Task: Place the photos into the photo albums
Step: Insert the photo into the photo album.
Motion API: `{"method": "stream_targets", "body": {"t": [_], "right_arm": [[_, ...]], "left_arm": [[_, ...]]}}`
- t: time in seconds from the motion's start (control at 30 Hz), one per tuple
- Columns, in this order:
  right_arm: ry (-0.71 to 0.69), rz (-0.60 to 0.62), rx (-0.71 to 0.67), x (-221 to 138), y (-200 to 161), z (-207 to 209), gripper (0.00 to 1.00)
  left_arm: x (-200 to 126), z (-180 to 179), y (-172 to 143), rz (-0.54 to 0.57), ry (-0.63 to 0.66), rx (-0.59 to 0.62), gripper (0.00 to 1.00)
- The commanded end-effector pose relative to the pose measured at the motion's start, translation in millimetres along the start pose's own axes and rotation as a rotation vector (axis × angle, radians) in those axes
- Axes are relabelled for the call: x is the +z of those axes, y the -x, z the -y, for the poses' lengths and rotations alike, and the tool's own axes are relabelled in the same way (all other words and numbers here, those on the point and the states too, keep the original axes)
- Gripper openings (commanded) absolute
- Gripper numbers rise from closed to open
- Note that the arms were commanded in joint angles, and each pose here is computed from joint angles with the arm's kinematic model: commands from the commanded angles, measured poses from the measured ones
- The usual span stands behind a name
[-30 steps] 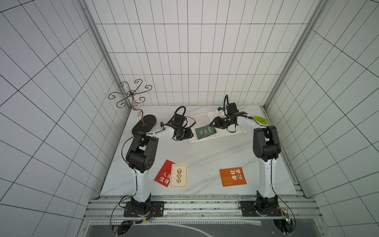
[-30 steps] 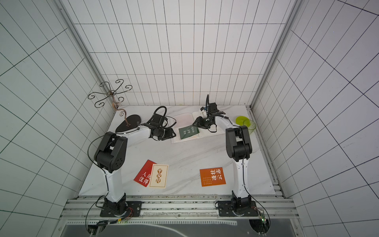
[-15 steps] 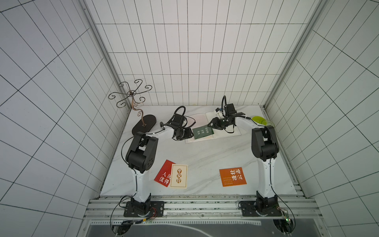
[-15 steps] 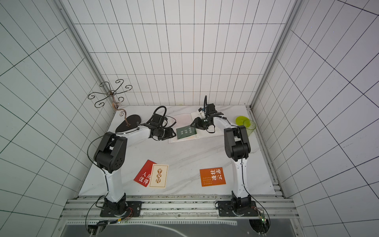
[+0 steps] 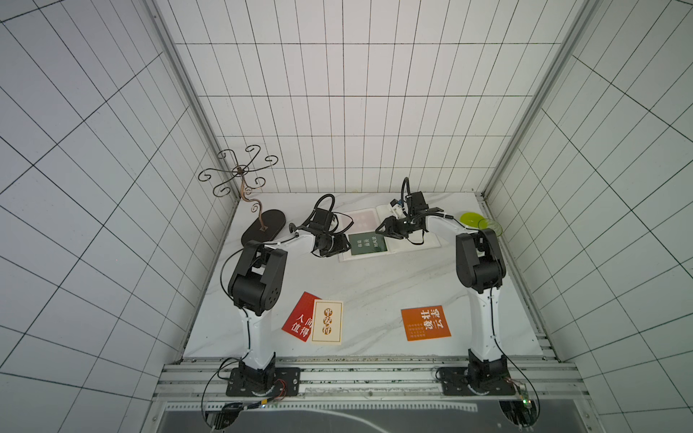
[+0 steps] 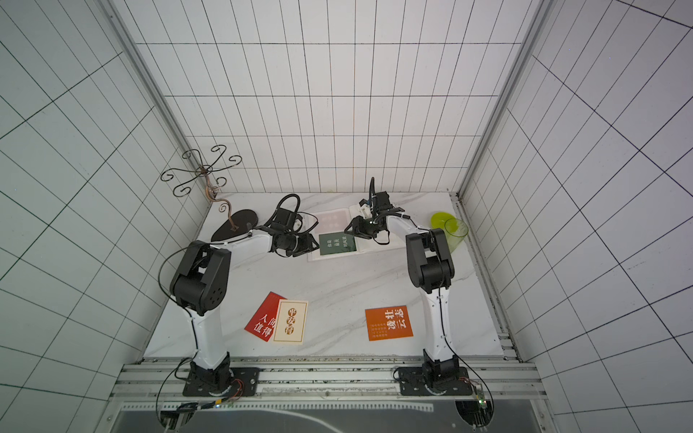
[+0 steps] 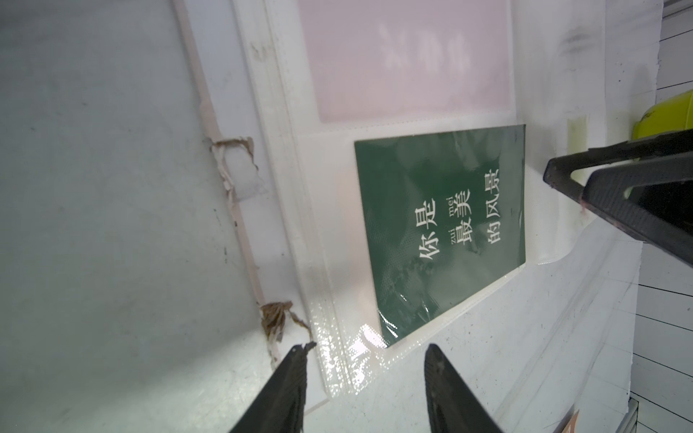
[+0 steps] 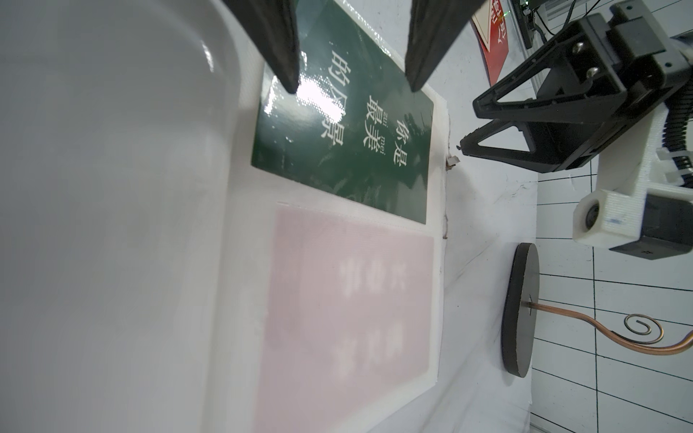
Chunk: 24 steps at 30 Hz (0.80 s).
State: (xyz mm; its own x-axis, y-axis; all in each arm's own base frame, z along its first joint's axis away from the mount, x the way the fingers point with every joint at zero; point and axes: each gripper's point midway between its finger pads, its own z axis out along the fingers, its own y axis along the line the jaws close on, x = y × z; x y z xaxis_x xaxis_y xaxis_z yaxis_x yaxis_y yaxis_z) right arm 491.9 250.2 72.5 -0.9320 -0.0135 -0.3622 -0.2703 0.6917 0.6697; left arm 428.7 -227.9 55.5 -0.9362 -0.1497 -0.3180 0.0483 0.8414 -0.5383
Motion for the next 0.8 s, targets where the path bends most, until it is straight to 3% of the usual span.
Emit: {"method": "stream_targets", "body": {"t": [0.0,0.1,0.3,0.77], "right_arm": [[-0.070,-0.018,0.006,10,-7,13,0.47],[-0.181,-0.018,0.015,7,-8,27,0.48],[-0.265,-0.048,0.031,10,-18,42,0.49],[-0.096,-0.076,0.020,26,-23,13,0.50]], "left_arm": [[-11,7,10,0.047,-0.023,0.001,0.51],[-9,4,9,0.045,-0.021,-0.008,0.51],[-5,3,6,0.033,-0.030,-0.022,0.51],[1,-1,1,0.010,-0.045,-0.050,0.51]]}}
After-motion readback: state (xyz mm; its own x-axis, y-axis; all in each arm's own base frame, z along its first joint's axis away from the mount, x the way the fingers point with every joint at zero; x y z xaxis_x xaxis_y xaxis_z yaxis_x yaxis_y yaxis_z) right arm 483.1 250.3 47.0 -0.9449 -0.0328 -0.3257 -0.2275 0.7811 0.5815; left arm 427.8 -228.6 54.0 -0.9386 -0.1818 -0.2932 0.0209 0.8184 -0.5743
